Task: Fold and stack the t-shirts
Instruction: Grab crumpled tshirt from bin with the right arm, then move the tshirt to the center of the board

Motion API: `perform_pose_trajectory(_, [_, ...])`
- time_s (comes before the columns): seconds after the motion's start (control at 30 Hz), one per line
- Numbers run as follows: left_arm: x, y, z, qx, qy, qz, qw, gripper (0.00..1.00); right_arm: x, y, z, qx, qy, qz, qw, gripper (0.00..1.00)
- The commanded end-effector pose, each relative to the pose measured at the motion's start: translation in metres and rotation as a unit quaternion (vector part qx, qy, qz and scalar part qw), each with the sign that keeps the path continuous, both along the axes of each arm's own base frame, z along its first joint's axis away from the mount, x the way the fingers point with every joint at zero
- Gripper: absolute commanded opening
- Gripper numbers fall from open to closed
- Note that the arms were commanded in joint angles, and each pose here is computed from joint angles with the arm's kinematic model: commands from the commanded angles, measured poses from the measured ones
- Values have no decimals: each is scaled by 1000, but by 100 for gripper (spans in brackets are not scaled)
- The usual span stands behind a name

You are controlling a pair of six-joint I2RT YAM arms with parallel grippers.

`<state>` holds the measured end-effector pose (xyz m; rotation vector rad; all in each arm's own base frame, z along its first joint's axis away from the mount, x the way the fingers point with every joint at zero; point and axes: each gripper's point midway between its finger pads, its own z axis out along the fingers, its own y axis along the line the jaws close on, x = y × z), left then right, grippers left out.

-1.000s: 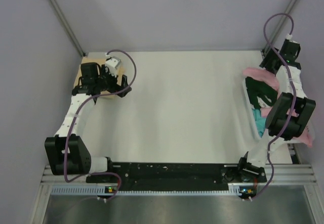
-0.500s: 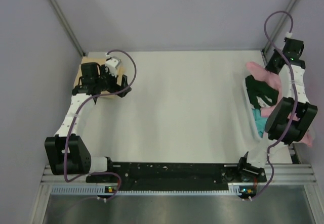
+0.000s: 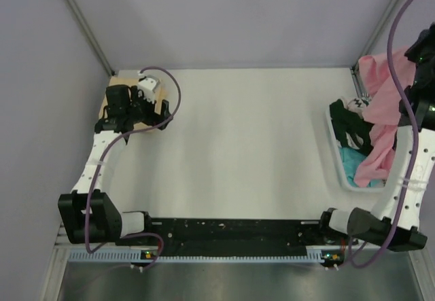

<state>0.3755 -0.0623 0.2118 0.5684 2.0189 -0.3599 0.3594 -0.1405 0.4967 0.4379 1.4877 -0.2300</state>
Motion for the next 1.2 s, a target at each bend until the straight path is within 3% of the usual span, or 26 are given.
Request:
perform_pose_trajectory(0.0, [11,16,40,18,-81,52,995,99,-71,58,136,-68,-201,84,974,0])
perform_pose_trajectory(0.2, [27,63,67,62,-121,185,973,99,-117,156,196,-76,-290,308,903,0])
perform_pose_trajectory(0.4, [29,76,84,74,-143,215,963,99,-160,253,228,-1,-321,560,764,0])
perform_pose_trajectory(0.5, [29,72,89,65,-143,208,965,99,-186,286,239,10,-332,626,706,0])
perform_pose_trajectory(0.63, [29,67,97,61,-144,196,968,99,-195,304,241,32,-341,665,664,0])
perform_pose_trajectory(0.7, [28,66,98,61,-138,190,970,99,-177,308,229,55,-324,664,672,0])
perform_pose_trajectory(0.77, [28,58,97,59,-127,166,976,99,-143,307,207,91,-297,642,701,0])
perform_pose_trajectory(0.87, [26,44,92,49,-100,125,986,99,-76,298,142,125,-221,575,778,0])
perform_pose_trajectory(0.93, [24,33,84,41,-79,92,992,99,-30,281,76,145,-145,499,842,0])
perform_pose_trajectory(1.0, [21,21,76,39,-65,53,996,99,8,262,-1,160,-62,419,892,0])
perform_pose_trajectory(1.07, [17,6,66,48,-53,18,997,99,35,250,-89,171,34,365,915,0])
perform_pose_trajectory(1.17, [1,-40,44,73,-29,-73,994,92,55,240,-203,197,161,321,912,0])
